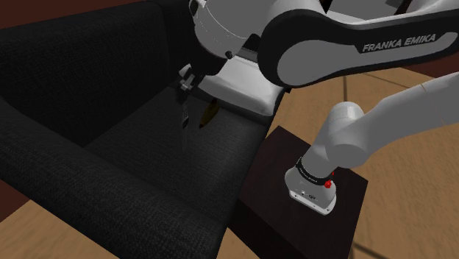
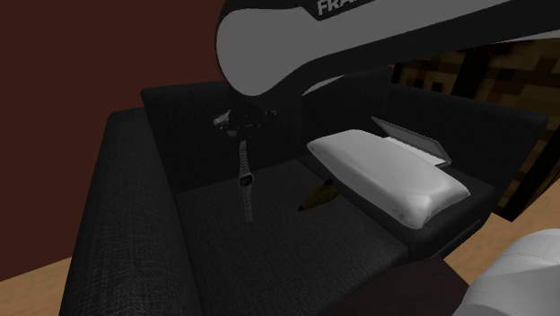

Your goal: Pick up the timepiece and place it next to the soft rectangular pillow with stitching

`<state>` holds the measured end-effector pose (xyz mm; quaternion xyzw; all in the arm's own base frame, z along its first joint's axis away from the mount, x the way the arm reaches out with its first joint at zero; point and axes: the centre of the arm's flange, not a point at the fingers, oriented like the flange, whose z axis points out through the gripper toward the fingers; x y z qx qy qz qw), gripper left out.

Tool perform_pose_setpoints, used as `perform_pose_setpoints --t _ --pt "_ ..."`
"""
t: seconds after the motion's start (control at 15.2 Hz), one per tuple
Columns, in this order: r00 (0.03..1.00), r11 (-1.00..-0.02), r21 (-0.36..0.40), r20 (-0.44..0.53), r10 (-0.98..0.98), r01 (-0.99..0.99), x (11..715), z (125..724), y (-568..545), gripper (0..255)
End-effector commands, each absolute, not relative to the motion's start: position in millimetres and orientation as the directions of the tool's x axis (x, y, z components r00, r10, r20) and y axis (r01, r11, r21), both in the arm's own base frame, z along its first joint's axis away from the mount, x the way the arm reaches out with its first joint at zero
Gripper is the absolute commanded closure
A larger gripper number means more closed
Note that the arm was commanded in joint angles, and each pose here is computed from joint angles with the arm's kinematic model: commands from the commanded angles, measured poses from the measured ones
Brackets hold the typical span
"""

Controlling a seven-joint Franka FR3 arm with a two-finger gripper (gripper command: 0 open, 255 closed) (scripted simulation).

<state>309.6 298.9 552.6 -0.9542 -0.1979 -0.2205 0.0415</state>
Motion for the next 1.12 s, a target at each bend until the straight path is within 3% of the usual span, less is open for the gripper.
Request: perform_pose_setpoints --t 0.0,1.06 --pt "0.825 -0.918 0.008 0.437 0.359 0.396 309.4 564.1 298.9 255" --pt "0.825 -0.918 0.008 0.437 0.359 0.396 309.4 648.6 298.9 255"
